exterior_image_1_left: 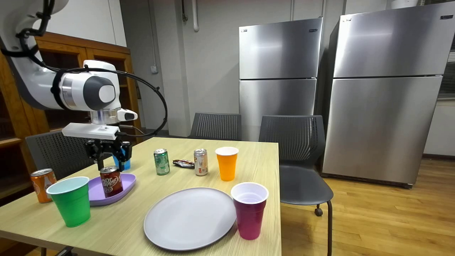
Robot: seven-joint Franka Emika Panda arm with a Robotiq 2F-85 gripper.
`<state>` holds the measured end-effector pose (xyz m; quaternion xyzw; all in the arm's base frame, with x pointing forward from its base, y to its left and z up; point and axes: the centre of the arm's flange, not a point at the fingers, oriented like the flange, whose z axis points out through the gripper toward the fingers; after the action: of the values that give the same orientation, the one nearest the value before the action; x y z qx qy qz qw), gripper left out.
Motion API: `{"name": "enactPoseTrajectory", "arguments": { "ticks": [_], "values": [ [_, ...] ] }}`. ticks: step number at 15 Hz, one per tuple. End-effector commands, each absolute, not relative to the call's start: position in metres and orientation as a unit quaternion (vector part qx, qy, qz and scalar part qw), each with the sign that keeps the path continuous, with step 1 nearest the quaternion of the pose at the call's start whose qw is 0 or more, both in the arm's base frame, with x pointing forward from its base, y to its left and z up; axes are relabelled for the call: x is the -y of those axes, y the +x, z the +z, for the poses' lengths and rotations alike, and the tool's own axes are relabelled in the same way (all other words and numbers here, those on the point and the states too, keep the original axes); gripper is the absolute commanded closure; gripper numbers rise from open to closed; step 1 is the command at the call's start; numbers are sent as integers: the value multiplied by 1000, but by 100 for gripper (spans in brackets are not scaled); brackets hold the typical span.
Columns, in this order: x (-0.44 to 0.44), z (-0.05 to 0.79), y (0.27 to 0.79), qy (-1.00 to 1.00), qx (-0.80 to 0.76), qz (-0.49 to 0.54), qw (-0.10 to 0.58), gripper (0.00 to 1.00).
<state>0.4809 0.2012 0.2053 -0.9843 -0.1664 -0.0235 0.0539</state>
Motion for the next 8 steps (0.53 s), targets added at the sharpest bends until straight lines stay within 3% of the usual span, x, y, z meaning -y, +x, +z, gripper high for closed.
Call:
{"name": "enactPoseTrajectory", "arguments": {
  "ticks": [1, 8],
  "values": [
    [-205, 210, 480, -985, 161, -34, 47, 0],
    [-198, 244, 478, -985, 159, -34, 63, 0]
  ]
}}
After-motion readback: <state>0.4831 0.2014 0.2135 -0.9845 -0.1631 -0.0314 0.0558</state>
